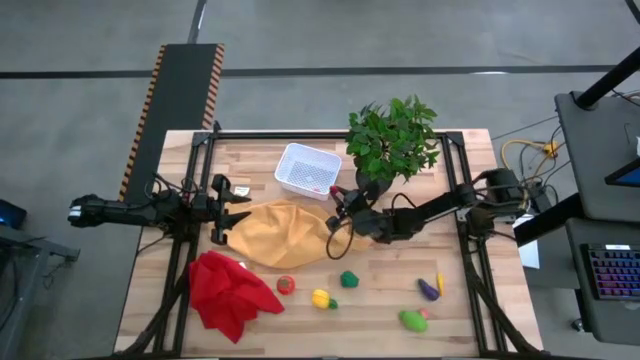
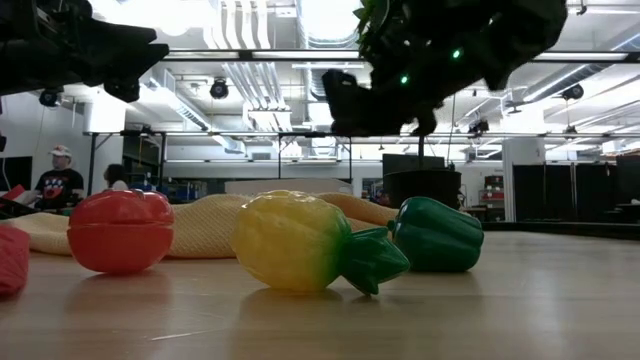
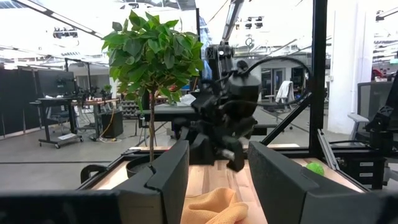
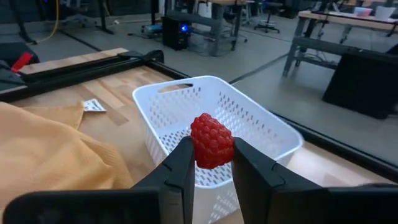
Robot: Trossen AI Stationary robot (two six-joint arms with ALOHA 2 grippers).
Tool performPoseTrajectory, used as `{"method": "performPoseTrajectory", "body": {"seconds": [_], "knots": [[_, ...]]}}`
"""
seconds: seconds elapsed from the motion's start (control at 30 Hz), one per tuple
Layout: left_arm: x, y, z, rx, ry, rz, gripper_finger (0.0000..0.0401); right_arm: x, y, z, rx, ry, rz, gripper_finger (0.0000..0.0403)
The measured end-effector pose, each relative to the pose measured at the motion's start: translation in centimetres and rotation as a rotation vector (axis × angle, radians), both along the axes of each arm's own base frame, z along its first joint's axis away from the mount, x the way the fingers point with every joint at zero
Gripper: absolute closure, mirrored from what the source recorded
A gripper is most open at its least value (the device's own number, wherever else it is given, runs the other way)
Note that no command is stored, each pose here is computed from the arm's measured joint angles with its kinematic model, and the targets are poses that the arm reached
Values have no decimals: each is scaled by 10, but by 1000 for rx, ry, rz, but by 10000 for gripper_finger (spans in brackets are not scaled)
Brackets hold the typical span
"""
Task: Pick and placing Produce into tupperware
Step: Put the red raspberry into the white bin
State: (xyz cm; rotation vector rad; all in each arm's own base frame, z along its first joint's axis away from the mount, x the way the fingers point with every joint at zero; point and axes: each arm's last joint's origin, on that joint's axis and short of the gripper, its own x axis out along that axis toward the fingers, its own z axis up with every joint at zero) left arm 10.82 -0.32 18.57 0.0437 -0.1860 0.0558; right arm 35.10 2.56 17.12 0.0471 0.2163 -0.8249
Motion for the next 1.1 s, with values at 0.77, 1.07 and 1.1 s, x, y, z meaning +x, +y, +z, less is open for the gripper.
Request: {"method": "performPoseTrajectory", "body": {"seconds": [0.77,1.07,1.1], "knots": [[0,0,0,0,3,0,249,61,-23,-14,-181,206,-88,320],[1,0,-1,0,11,-1,249,62,-29,-15,-174,259,-114,290],[1,0,-1,0,12,-1,249,62,-29,-15,-169,253,-117,285]]}}
